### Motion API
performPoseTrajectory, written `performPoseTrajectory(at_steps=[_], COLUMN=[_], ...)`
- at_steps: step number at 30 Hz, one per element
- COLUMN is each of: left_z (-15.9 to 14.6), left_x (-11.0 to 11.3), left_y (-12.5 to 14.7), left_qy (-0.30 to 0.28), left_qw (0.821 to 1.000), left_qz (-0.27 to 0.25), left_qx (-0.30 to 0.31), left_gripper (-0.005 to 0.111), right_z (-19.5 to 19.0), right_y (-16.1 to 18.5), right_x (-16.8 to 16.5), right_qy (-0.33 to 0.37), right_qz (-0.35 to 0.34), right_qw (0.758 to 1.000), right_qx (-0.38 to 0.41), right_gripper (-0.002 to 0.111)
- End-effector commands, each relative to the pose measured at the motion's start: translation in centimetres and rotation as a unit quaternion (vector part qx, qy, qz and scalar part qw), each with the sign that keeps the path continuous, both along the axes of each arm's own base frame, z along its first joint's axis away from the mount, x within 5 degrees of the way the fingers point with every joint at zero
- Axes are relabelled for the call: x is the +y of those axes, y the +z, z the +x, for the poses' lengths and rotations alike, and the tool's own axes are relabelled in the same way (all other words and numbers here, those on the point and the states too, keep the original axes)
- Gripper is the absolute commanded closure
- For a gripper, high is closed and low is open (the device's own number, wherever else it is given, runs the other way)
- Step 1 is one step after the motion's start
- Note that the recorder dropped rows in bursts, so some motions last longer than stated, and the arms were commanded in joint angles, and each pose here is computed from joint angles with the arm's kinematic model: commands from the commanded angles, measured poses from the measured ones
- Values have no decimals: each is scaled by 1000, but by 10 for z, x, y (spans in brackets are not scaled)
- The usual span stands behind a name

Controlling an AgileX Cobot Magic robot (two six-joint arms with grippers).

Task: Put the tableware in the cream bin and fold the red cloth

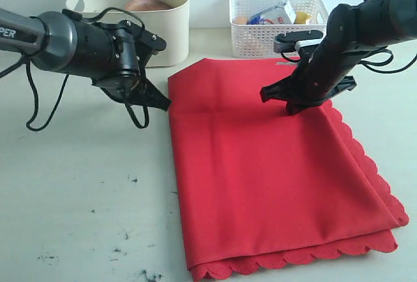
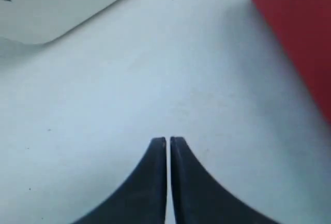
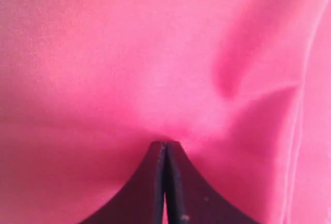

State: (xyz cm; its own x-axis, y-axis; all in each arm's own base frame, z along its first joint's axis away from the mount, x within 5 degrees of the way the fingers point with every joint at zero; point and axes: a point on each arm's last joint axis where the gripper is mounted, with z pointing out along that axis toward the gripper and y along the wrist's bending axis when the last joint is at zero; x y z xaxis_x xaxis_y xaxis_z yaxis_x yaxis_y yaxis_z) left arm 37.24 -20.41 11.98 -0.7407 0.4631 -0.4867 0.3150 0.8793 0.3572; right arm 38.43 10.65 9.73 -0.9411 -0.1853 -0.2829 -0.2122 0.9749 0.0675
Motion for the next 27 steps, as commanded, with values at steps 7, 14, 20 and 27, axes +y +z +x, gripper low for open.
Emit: performPoseTrajectory(at_steps=[7,14,20,27], left_z=[-35,-22,-23,-44], left_x=[-82,-45,-28,-39], left_y=[34,-31,-16,76], left_qy=[-191,-78,-49,-76], left_qw=[971,996,995,997], left_qz=[-139,-3,67,-1], left_qx=[-45,46,58,-28], left_gripper=[102,102,102,102], right_z=[-12,-22,-49,-76], right_y=[-28,8,64,63], right_x=[-4,-5,4,30], right_qy=[10,27,49,93], right_qz=[-20,-15,79,144], right_qw=[998,996,995,985], right_qx=[62,86,31,6], right_gripper=[108,108,108,108])
